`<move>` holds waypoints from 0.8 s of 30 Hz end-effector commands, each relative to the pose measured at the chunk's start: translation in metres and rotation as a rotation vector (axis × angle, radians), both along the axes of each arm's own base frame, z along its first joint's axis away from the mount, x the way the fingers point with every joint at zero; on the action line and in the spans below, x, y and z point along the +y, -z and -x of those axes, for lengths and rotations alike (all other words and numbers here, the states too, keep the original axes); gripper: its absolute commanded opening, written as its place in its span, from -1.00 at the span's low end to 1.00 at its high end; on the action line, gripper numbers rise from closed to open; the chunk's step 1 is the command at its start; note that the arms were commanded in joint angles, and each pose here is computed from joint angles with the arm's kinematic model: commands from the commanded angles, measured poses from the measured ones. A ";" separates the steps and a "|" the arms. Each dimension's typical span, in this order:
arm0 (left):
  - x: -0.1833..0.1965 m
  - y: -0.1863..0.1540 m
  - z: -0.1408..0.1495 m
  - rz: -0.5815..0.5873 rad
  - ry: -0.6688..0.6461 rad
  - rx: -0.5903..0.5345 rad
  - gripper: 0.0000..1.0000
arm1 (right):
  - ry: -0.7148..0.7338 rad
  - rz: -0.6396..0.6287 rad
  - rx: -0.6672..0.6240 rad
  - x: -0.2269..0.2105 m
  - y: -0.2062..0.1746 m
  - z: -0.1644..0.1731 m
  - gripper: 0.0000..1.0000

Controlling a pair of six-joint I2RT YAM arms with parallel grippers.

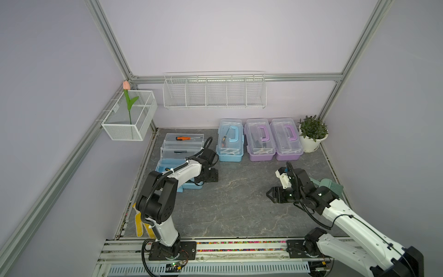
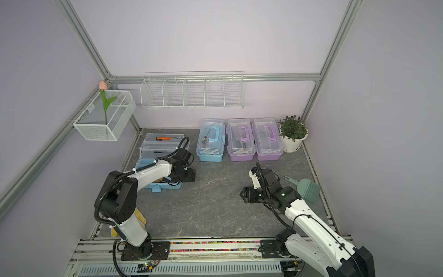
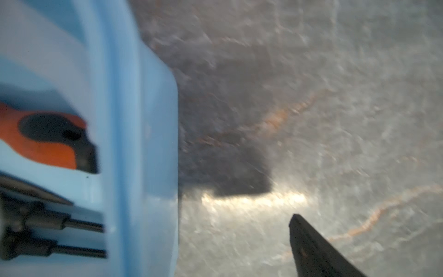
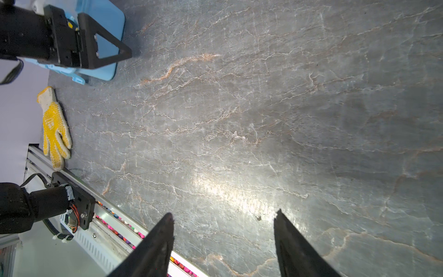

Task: Close toolboxes
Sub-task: Move the toolbox to the center of the board.

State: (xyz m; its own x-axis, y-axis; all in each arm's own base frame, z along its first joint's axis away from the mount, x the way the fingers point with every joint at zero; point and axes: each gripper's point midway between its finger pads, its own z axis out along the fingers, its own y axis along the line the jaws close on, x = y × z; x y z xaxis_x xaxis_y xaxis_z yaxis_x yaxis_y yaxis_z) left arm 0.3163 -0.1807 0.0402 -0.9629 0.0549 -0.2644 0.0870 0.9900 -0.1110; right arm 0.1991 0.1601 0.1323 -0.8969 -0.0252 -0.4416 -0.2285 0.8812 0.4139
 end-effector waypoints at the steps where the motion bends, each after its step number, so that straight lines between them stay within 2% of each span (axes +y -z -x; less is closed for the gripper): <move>1: -0.041 -0.018 0.028 0.117 0.006 0.005 0.69 | 0.029 -0.008 0.055 -0.006 0.006 0.006 0.36; 5: -0.089 -0.034 0.050 0.217 0.076 -0.025 0.70 | 0.059 -0.045 0.103 -0.008 0.011 0.002 0.36; 8: -0.122 -0.036 0.054 0.279 0.131 -0.018 0.71 | 0.078 -0.080 0.109 -0.010 0.008 -0.001 0.36; 12: -0.155 -0.040 0.046 0.320 0.187 -0.009 0.69 | 0.079 -0.251 0.073 0.008 -0.010 -0.005 0.35; 16: -0.199 -0.051 0.040 0.459 0.238 0.000 0.69 | 0.128 -0.240 0.047 -0.001 -0.010 -0.006 0.35; 24: -0.267 -0.075 0.017 0.560 0.242 -0.080 0.71 | 0.198 -0.192 0.078 -0.016 0.013 0.003 0.35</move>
State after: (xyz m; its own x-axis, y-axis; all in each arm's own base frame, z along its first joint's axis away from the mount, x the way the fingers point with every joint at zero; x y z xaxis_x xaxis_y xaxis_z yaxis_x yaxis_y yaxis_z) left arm 0.2895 -0.4087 0.0917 -0.9291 0.1423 -0.3413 0.3084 0.8075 -0.5028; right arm 0.1977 0.1494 0.1250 -0.9111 0.1970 -0.3620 -0.0614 0.8037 0.5919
